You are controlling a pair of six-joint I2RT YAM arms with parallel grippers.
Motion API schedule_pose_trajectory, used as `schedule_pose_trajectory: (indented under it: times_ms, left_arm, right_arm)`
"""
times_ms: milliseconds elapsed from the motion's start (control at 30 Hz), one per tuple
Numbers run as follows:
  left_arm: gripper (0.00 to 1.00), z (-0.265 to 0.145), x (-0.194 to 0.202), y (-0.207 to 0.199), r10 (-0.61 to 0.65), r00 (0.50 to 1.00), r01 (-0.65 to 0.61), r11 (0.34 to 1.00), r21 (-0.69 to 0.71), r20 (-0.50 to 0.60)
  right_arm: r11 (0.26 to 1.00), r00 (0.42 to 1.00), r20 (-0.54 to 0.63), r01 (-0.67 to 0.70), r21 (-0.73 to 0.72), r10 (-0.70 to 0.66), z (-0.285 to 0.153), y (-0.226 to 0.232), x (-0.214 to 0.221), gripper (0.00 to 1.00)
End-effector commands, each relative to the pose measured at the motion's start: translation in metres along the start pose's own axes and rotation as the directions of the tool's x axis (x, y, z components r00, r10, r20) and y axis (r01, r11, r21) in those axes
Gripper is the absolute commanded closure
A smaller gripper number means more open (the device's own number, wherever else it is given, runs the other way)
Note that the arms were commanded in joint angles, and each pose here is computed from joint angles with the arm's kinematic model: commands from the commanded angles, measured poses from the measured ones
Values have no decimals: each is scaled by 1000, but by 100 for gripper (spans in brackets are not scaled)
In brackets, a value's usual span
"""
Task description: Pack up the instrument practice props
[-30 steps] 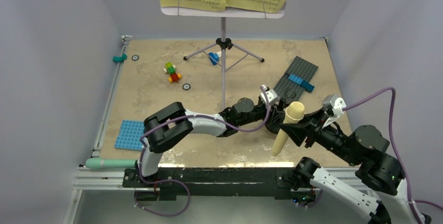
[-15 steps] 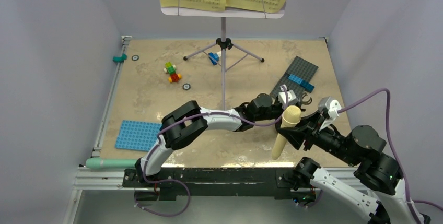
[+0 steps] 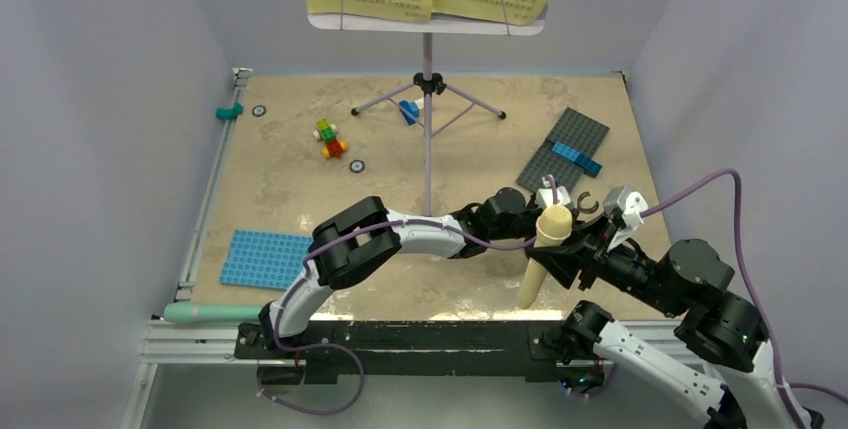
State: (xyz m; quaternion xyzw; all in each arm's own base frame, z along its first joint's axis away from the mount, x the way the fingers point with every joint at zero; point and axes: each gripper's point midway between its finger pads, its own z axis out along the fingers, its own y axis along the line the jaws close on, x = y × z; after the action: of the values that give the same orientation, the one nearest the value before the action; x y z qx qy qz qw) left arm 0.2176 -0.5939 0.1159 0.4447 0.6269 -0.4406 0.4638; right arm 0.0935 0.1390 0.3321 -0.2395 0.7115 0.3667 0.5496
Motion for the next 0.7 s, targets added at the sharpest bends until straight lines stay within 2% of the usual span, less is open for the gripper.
schedule_pose_trajectory:
  times_ms: [0,167,200,233,267,400,500,667]
  left_arm:
    - [50,-16,-61,-12,23,989,-26,1000,18,147]
    - [34,-35,-83,-18,8,980,-11,1000,14,196]
    - [28,-39,-88,-20,2,978,-6,1000,15,207]
    - [11,-44,-89,-21,0,977,-4,1000,16,212]
    - [3,-50,-97,-22,2,974,-6,1000,15,228]
    - [0,-78,-108,-19,22,965,-12,999,-38,261]
    - [0,-103,-109,-1,28,965,4,993,-122,262]
    - [0,-158,-101,38,-76,953,155,954,-255,295]
  right_arm:
    - [1000,1000,31,0,2,0,1,0,-7,100]
    - [1000,1000,29,-7,-13,7,4,3,-8,100]
    - [1000,1000,28,-6,-20,7,4,4,-8,100]
    - [1000,1000,27,-7,-24,7,5,5,-8,100]
    - [1000,1000,27,-8,-28,9,5,6,-8,100]
    - [999,999,30,-11,-52,13,5,11,-11,100]
    - [997,999,36,-19,-77,22,5,16,-15,100]
    - [994,998,43,-43,-102,47,10,22,-22,100]
